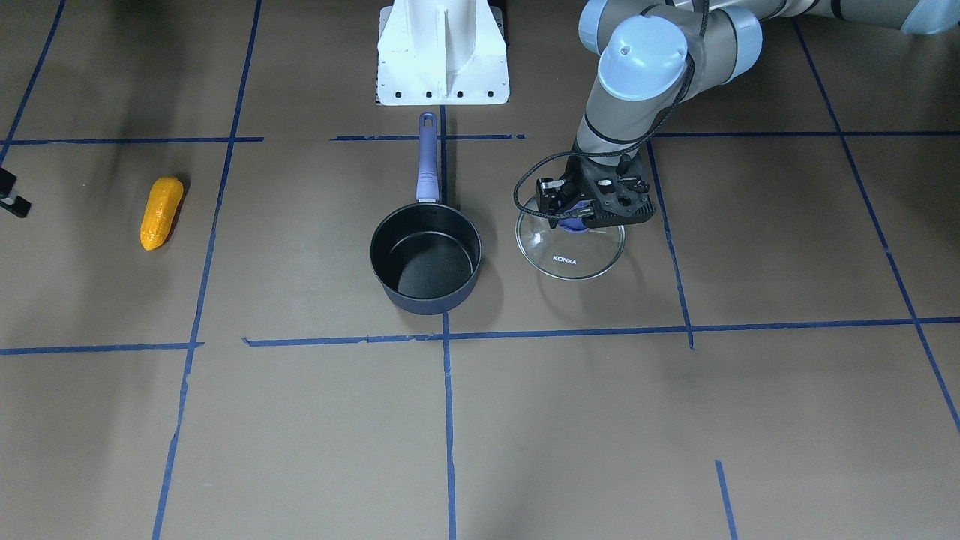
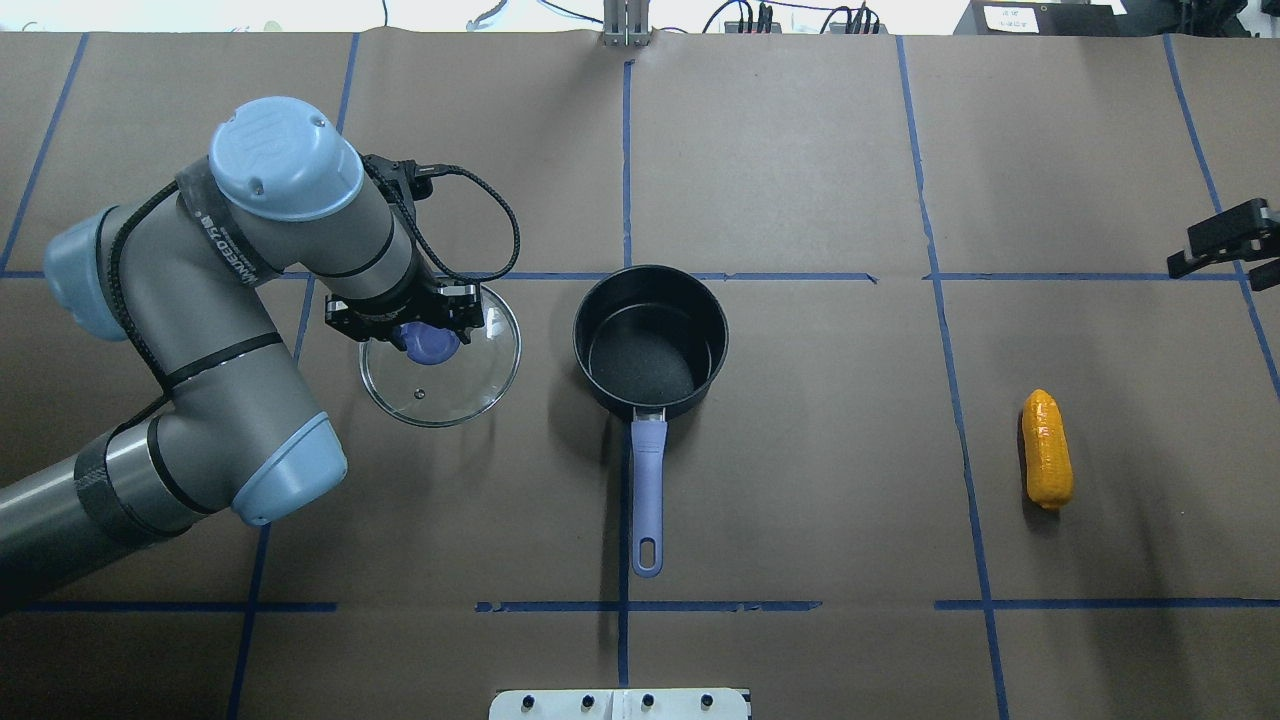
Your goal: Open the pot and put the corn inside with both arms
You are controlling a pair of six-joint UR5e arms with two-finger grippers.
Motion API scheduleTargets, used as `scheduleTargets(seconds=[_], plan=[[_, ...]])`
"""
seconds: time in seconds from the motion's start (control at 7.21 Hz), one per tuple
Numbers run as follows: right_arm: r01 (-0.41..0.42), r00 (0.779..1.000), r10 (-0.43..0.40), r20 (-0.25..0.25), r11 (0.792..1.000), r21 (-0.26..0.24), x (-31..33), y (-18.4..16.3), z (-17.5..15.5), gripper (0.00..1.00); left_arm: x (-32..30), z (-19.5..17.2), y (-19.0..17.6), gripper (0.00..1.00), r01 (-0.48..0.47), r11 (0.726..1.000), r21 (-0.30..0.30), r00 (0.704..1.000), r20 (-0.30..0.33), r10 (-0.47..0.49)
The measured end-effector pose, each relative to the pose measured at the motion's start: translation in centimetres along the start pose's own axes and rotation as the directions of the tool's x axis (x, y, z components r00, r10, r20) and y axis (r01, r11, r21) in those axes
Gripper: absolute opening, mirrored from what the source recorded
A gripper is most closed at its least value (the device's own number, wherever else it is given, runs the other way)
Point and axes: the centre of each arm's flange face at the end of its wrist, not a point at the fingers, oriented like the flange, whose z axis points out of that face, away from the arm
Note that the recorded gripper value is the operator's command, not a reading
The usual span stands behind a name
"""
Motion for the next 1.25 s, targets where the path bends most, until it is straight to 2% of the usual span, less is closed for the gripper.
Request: scheduleTargets(seconds=[0.42, 0.55, 0.69, 0.83, 0.97, 1.11, 1.25], plan=[[-0.015, 1.0, 0.016, -0.015, 1.0, 0.022, -3.8, 1.8, 4.0, 1.0, -3.5, 4.6, -0.8, 0.07, 0.008, 1.0, -0.008, 1.0, 0.016, -0.007], [-0.013, 1.0, 0.013, -0.023, 1.0, 0.021, -4.2, 2.2, 4.7, 1.0, -4.3, 5.6, -1.0, 0.15, 0.007, 1.0, -0.008, 1.0, 0.014, -0.007], [-0.01, 1.0, 0.011, -0.027, 1.0, 0.019, -4.5, 2.4, 5.1, 1.0, -4.6, 6.1, -1.1, 0.42, 0.005, 1.0, -0.009, 1.0, 0.011, -0.005], [-0.008, 1.0, 0.009, -0.029, 1.0, 0.017, -4.6, 2.5, 5.3, 1.0, -4.8, 6.2, -1.1, 0.77, -0.002, 1.0, -0.01, 1.0, 0.01, 0.002], [-0.007, 1.0, 0.008, -0.03, 1.0, 0.015, -4.6, 2.5, 5.4, 1.0, -4.9, 6.3, -1.1, 0.92, -0.026, 1.0, -0.01, 1.0, 0.011, 0.027], [-0.006, 1.0, 0.007, -0.03, 1.0, 0.014, -4.7, 2.6, 5.5, 1.0, -5.3, 6.4, -1.2, 0.99, -0.057, 0.998, -0.013, 0.998, 0.016, 0.057], [-0.005, 1.0, 0.005, -0.031, 1.0, 0.012, -4.7, 2.6, 5.6, 1.0, -5.8, 6.6, -1.1, 1.0, -0.07, 0.997, -0.017, 0.997, 0.023, 0.07]])
